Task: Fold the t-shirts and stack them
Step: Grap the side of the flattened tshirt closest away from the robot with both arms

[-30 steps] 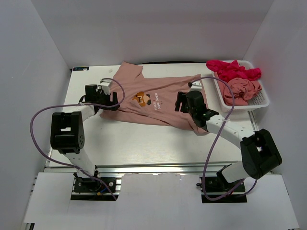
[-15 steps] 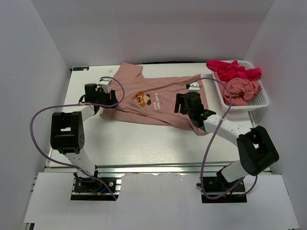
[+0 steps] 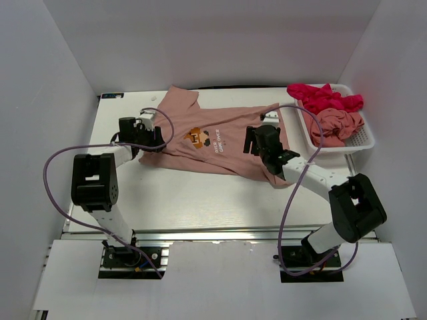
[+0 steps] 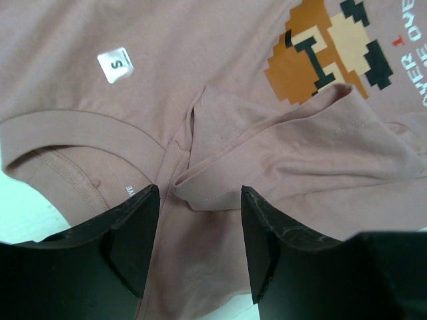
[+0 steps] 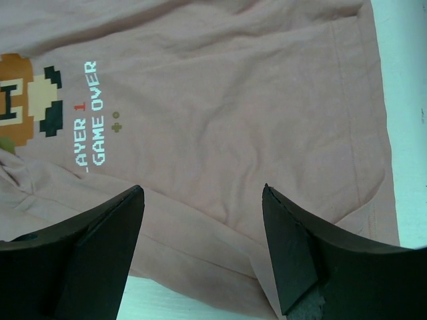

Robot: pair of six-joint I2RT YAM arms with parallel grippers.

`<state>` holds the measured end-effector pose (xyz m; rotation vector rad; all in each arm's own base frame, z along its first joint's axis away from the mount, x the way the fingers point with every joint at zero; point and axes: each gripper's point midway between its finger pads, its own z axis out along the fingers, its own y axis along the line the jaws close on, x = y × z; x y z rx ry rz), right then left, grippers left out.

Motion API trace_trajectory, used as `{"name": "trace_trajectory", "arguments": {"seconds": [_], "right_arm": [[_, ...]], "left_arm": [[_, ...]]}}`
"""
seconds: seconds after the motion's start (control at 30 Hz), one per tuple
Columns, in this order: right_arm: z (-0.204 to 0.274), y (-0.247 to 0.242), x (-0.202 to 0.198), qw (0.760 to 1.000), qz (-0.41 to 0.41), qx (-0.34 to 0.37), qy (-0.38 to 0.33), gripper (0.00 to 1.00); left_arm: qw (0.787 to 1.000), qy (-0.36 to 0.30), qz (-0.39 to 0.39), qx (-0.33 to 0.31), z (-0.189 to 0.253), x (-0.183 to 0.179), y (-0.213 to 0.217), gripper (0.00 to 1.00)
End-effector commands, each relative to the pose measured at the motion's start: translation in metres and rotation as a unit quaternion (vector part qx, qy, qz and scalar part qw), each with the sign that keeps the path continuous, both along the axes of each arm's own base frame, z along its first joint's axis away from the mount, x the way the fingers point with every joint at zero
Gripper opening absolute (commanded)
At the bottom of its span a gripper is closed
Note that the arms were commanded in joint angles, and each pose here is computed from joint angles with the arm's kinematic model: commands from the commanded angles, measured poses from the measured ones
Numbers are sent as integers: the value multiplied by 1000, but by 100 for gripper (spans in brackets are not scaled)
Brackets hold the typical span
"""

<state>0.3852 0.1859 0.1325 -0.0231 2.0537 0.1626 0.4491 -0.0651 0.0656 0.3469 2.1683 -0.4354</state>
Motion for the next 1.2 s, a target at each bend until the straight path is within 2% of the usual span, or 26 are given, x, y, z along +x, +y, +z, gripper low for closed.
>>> {"name": "trace_trajectory", "arguments": {"seconds": [0.0,0.07,0.2,0.27,0.3,0.33,0.37,0.4,0.43,0.8,1.17], "right_arm": [[11,-4,12,999,-28,-10,-14,76],[-5,-17,11,998,-48,-29,15,76],[-27,-38,9,995,-79,-2,64,76],[-38,-55,-2,992,-97,-6,84,76],[-39,-58,-6,991,-98,-9,85,76],[-39,-61,-11,991,-100,-10,85,76],[-39,-62,-14,991,-100,-10,87,76],[-40,-64,-19,990,-102,-11,93,76],[-44,-66,-24,990,-104,-12,98,76],[-54,-95,-65,984,-129,-35,119,76],[-62,-88,-59,985,-119,-30,119,68]], "left_arm": [[1000,-4,-18,-5,5,4,-6,62],[1000,-3,-20,-4,3,4,-6,62],[1000,-2,-21,4,2,3,-4,61],[1000,-3,-23,8,2,3,-3,53],[1000,-5,-23,9,3,3,-3,46],[1000,-4,-21,11,1,3,-2,25],[1000,-5,-20,11,2,4,-2,13],[1000,-1,-20,11,0,3,-2,3],[1000,-1,-20,11,0,4,-2,0],[999,-26,-21,11,27,-1,-2,0],[999,-38,-27,20,55,-7,-1,0]]}}
